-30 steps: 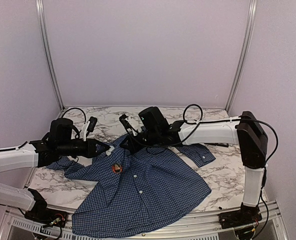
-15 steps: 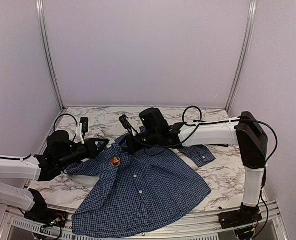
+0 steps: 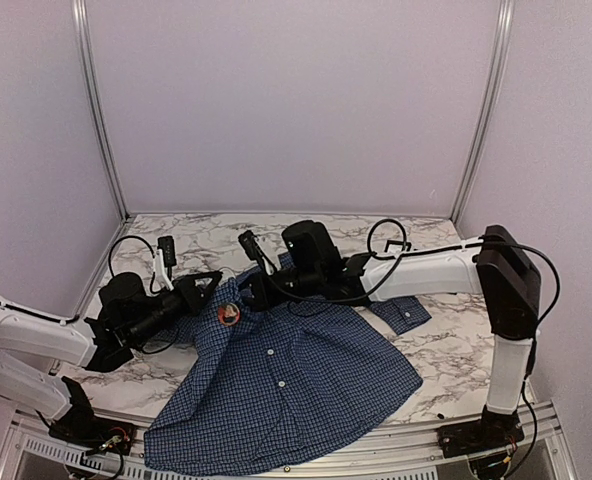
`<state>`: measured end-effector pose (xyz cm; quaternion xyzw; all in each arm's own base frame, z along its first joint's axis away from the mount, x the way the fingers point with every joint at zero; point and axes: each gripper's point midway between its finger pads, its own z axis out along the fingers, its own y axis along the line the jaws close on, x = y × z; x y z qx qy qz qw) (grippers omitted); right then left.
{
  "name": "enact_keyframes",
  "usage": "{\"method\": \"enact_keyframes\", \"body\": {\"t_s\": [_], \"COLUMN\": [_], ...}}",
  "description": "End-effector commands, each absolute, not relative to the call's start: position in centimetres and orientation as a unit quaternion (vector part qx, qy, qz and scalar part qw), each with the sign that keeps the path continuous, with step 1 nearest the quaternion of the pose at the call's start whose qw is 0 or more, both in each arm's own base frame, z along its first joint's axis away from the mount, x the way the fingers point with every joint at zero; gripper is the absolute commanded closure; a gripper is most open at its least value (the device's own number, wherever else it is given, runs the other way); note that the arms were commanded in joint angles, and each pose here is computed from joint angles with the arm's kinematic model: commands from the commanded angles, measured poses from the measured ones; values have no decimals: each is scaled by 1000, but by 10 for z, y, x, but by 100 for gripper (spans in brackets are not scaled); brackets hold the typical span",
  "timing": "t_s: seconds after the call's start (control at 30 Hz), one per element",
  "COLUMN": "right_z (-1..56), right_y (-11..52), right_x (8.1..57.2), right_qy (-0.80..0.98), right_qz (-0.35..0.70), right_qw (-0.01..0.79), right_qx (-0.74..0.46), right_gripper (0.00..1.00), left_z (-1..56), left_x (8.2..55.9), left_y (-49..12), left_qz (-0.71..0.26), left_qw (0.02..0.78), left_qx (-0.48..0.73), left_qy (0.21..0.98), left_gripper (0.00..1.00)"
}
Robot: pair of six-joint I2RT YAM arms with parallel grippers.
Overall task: Remove the brooch from the garment
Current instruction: Pass from the left arm to the right
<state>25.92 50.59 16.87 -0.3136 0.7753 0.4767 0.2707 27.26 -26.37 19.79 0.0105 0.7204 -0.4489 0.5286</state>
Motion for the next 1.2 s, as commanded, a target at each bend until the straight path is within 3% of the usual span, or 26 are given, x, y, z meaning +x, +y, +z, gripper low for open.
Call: {"method": "enact_keyframes", "body": {"t_s": [0.0,0.17,0.3,0.63,1.17], "right_z": [192,186,188,213,233], "right_y": [524,519,506,478,480], "right_x": [236,241,252,257,258], "right_qy": [739,742,738,701,648], "right_qz": [507,500,508,539,616], "right_qw": [278,289,301,341,339], "right_qx": [-346,-340,-326,-318,-294], "right_gripper": [100,96,84,65,51], "left_z": [215,216,215,225,238], "left_x": [273,274,272,267,260], "left_y": [-266,-271,-272,-270,-277], "left_qz": [-486,-503,-515,-532,-563], "left_qw": [546,540,531,529,524], "left_qx": [-17,-26,-33,-31,-18], "left_qy": [682,675,672,660,639], "left_gripper": [100,100,100,100,100]}}
